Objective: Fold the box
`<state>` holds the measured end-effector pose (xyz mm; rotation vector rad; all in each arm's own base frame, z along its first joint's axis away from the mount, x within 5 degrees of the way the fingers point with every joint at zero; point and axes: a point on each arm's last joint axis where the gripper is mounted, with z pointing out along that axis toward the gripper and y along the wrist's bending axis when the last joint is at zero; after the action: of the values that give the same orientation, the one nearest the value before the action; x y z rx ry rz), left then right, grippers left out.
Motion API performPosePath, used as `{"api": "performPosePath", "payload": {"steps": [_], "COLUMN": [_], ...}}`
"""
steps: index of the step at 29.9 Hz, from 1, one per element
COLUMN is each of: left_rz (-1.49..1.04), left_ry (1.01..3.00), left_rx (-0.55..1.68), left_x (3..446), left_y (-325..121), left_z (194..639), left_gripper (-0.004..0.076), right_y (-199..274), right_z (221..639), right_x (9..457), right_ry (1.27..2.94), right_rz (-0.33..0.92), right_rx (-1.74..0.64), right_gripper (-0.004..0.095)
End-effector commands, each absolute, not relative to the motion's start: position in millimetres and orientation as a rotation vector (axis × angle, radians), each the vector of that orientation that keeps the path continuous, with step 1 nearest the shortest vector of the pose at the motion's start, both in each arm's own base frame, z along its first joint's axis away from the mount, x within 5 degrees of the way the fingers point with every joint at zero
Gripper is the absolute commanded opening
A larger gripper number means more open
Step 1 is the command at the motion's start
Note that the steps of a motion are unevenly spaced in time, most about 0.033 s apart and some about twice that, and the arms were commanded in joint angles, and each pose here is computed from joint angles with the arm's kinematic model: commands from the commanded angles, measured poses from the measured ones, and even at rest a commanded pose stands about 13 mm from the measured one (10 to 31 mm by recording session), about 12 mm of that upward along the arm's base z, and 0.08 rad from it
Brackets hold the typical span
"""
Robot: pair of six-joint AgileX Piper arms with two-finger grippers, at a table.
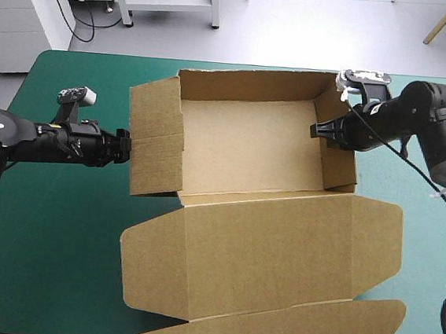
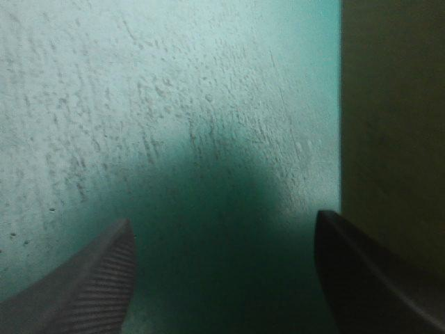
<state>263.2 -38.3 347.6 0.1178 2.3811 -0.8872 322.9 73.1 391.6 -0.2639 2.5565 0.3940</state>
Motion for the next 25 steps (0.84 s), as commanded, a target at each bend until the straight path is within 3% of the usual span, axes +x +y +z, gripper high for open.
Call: {"api": "performPosePath", "payload": {"steps": [1,11,25], "left_rz": [-0.964,-1.105,-1.153], "left_ry": [2.307,2.253,2.269], "left_rx": [0.16,0.223,0.344], "left_x": [256.6,251.9,244.4], "left_y": [-44.8,-52.6,-56.2], "left_z": [366.0,372.7,372.2], "left_gripper": [0.0506,0.0506,0.0506], "right_y": [77.8,88.2,139.5], "right_z": [392.3,334.1,313.5], "right_x": [322.5,325.9,326.9], "right_ry": [2.448,2.474,2.437], "right_rz": [0.497,0.646,0.668], "right_rx": [-0.185,-0.04,-0.148], "right_gripper": [-0.0019,-0.0019,-0.0018]}}
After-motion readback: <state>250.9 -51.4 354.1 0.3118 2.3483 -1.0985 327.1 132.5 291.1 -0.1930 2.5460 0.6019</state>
